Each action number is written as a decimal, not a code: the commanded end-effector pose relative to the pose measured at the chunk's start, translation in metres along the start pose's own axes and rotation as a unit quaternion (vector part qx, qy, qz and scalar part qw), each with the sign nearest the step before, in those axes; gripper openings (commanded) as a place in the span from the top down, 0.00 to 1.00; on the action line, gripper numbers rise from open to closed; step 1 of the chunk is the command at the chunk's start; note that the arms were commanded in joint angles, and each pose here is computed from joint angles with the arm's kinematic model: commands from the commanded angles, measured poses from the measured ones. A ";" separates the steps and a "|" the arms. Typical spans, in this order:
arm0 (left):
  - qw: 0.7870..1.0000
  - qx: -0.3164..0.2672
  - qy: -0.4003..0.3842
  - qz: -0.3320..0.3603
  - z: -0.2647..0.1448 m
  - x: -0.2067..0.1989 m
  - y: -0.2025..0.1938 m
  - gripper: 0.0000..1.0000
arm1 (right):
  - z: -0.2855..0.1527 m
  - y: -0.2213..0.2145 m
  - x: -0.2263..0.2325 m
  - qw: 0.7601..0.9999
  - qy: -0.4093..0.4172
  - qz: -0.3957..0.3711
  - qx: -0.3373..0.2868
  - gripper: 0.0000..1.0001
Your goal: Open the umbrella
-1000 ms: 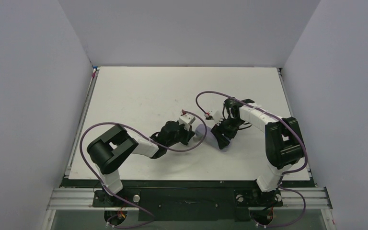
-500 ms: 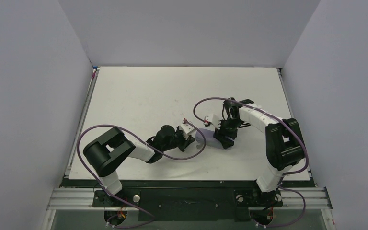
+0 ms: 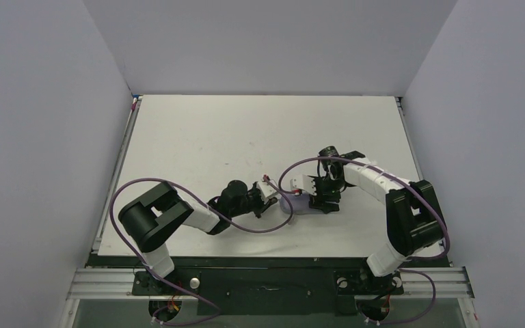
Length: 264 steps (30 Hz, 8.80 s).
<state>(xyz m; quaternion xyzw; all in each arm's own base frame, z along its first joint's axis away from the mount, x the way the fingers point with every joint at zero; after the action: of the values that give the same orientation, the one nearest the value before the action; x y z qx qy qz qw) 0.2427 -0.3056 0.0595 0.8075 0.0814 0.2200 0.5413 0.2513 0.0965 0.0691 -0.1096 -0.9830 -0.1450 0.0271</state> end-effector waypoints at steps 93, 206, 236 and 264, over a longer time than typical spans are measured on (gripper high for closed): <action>0.999 -0.034 0.015 -0.012 0.036 -0.050 0.030 1.00 | 0.023 0.022 -0.006 0.764 0.071 0.626 -0.141 0.98; 0.994 0.076 0.073 -0.025 -0.019 -0.025 -0.016 1.00 | 0.033 0.009 -0.057 0.663 0.026 0.739 -0.118 1.00; 0.996 0.053 0.060 0.032 0.005 0.004 -0.012 1.00 | 0.031 0.030 -0.014 0.865 0.138 0.481 -0.037 1.00; 0.995 0.040 0.076 -0.047 0.005 0.065 0.029 0.38 | -0.031 0.056 -0.023 0.781 0.174 0.588 -0.117 0.45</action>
<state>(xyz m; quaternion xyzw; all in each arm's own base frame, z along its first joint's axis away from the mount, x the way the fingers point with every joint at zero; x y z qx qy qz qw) 0.2975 -0.2989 0.0534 0.8288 0.1725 0.2544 0.4677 0.2796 0.1402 0.0868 -0.6273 -0.6942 -0.2079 0.2851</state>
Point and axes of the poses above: each gripper's point midway between its finger pads, its own z axis out along the fingers, its own x axis along the line the jaws close on, y = z × x, the point moved 4 cm from there along -z, back along the fingers, and after that the axes turned 14 degrees about z, right-handed, at the moved point
